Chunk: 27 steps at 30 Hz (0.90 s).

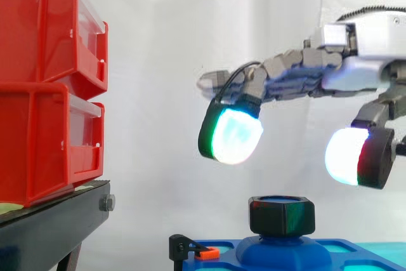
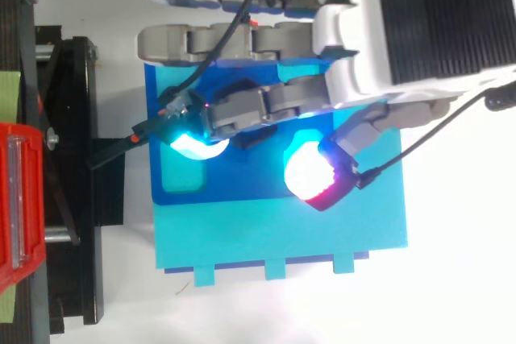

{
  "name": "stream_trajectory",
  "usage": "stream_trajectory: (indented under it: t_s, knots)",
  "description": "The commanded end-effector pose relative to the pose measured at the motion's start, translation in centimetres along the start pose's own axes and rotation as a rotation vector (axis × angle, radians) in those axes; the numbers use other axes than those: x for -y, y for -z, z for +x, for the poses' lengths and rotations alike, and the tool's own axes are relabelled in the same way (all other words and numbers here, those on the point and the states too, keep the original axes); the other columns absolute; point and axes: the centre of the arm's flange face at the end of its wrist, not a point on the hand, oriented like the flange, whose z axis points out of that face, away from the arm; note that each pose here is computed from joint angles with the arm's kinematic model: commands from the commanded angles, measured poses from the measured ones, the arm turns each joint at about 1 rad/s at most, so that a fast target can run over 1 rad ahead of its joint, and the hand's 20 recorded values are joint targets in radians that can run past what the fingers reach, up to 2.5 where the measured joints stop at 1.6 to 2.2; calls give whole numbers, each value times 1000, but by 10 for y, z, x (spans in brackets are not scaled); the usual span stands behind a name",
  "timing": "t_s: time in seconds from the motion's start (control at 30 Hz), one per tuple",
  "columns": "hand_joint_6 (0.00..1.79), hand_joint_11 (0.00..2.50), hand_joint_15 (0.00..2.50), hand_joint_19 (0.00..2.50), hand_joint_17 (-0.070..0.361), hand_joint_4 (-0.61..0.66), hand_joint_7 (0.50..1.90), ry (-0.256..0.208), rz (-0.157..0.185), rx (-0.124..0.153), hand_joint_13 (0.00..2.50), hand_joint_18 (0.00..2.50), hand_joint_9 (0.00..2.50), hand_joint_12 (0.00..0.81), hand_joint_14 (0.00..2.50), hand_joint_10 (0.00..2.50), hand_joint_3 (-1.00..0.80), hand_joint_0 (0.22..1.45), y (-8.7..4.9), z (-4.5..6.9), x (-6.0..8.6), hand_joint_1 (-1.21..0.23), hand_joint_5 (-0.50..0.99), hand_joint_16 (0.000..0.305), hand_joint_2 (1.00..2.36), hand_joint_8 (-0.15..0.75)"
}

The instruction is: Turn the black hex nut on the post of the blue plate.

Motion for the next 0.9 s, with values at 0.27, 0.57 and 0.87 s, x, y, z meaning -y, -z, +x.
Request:
stream_trajectory:
  t_s: [0.27,0.57,0.87]
  knots:
    - [501,0,11,114,99,-2,777,-12,1,-4,0,0,0,303,0,0,-500,415,1,6,9,-695,-300,44,1000,106]
    - [501,0,11,99,92,-61,751,-9,2,-2,0,0,0,282,0,0,-500,440,5,6,17,-816,-300,41,1000,81]
    - [502,0,7,99,86,-84,738,-8,4,-1,0,0,0,269,0,0,-500,476,5,6,19,-838,-300,38,1000,68]
